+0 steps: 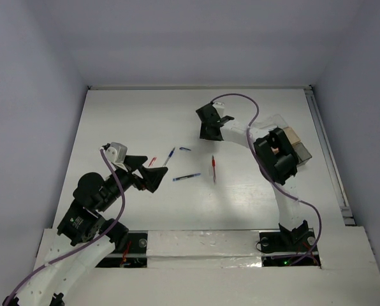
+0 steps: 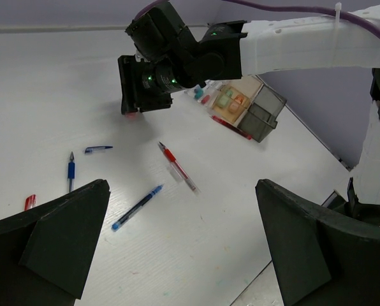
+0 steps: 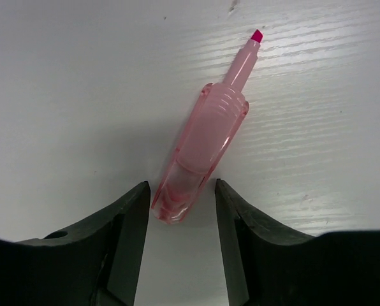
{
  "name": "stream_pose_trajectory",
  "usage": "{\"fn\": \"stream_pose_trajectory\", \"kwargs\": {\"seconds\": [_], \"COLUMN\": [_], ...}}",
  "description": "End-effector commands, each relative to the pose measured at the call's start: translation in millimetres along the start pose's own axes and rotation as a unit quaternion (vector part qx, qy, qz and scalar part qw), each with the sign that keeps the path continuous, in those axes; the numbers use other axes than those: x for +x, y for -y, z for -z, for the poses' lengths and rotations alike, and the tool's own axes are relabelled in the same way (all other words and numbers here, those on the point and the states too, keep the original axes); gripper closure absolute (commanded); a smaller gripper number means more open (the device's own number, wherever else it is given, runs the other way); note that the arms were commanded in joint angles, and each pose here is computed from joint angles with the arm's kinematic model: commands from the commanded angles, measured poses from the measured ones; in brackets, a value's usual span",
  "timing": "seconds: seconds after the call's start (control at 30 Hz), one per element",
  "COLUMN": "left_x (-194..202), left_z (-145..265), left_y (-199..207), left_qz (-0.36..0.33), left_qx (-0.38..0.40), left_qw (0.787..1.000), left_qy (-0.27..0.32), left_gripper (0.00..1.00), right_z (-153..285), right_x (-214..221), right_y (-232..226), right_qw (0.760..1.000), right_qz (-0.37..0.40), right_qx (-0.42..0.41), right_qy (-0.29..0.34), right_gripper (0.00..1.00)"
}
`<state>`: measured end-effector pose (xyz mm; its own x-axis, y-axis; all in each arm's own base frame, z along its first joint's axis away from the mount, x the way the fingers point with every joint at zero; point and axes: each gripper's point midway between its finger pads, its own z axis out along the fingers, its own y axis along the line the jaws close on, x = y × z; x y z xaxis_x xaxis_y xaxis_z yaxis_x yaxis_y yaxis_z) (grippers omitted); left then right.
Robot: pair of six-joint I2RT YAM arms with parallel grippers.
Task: Sort the stationery into containers
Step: Pick up the pen from the center of the board.
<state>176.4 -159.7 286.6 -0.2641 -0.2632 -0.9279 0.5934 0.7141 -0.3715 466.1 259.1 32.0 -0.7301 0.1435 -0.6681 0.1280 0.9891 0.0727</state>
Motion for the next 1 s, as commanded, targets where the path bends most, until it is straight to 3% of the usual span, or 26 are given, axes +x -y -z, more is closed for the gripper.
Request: {"fn": "stream_pose_trajectory", "kwargs": {"seconds": [0.0, 0.3, 0.53, 0.6, 0.73, 0.97], "left_x": [-9, -9, -6, -5, -4, 5], "left_z": [-4, -6, -7, -8, -11, -22], "left_y": [3, 2, 2, 2, 0, -10], "left_qz": [-0.009, -0.01, -0.009, -0.008, -0.007, 0.02], "left_qx": [0.01, 0.009, 0.013, 0.012, 0.009, -0.017], "left_qw": [1.0, 1.0, 1.0, 1.0, 1.0, 0.999], "left_qy": [0.021, 0.018, 0.011, 0.009, 0.005, -0.019], "left_gripper": [0.01, 0.01, 0.01, 0.01, 0.01, 0.01], "right_z": [-13, -6, 17, 37, 81, 165], "right_x": [13, 19, -1, -19, -44, -33], "right_y": [22, 37, 35, 31, 13, -7], "right_qw": [0.999, 0.999, 1.0, 0.999, 0.993, 0.964], "right_qz": [-0.016, -0.016, -0.006, -0.006, 0.024, 0.069], "right_qx": [0.022, 0.038, 0.013, -0.009, -0.097, -0.255], "right_qy": [-0.02, -0.017, 0.01, 0.031, 0.06, 0.034], "right_gripper": [0.49, 0.69, 0.89, 0.96, 0.97, 0.97]}}
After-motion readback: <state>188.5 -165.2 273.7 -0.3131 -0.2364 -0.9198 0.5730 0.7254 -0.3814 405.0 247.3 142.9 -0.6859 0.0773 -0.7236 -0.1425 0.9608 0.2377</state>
